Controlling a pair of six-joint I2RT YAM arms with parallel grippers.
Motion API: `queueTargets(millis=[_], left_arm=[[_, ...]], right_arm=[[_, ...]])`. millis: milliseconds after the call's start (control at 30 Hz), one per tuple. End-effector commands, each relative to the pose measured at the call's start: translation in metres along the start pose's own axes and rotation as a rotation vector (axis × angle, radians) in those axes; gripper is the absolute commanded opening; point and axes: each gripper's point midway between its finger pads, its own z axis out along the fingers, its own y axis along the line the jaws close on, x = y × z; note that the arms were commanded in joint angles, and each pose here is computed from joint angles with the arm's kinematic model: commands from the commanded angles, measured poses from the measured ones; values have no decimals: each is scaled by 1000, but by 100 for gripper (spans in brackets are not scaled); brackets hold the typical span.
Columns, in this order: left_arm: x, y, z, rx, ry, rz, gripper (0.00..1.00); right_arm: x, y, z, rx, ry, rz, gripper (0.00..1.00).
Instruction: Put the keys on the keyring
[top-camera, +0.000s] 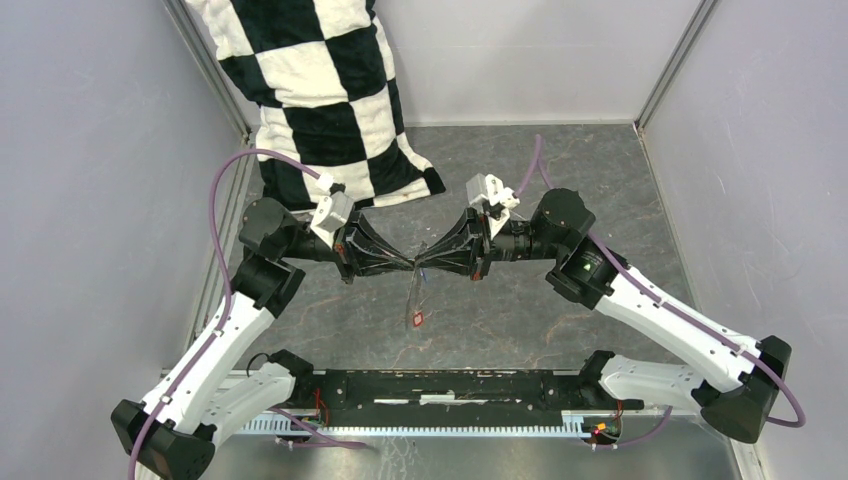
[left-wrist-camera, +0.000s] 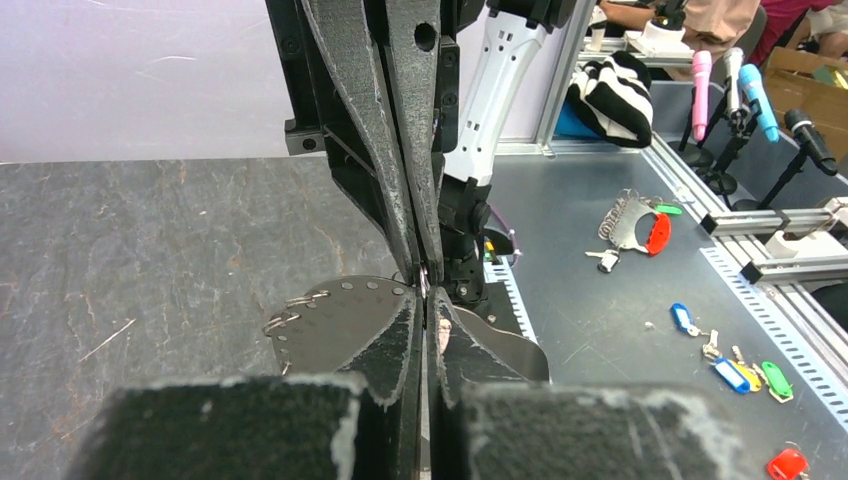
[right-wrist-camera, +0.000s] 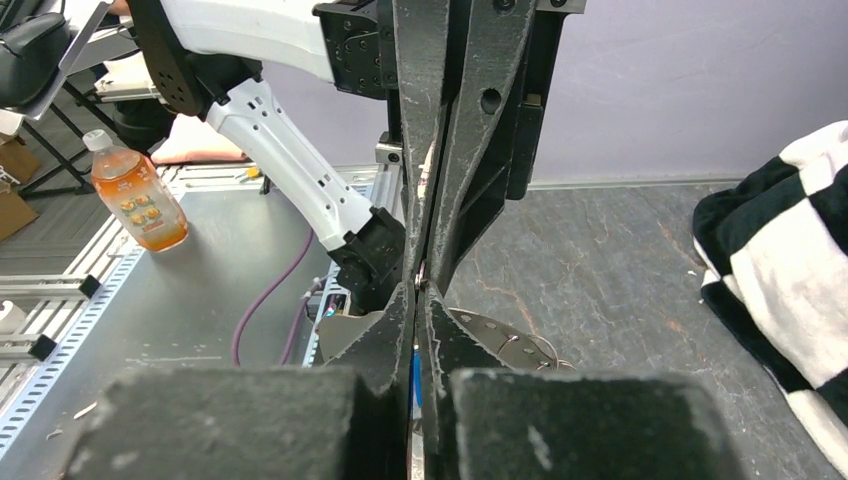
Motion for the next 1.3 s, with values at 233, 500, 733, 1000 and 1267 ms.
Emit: queueTargets(millis=[233, 500, 733, 1000, 1267], left_arm=[[6, 5, -5, -18, 93, 162, 31], [40, 14, -17, -24, 287, 151, 45], [54, 38, -20, -59, 383, 137, 37], [49, 39, -16, -42, 373, 142, 37], [49, 21, -15, 10, 364, 126, 37]], right_arm=[[1, -16, -7, 100, 68, -34, 0], [29, -34, -11, 156, 282, -35, 1], [29, -34, -8, 157, 345, -60, 1], [35, -31, 0, 148, 410, -70, 1], [37, -30, 6, 146, 421, -58, 1]])
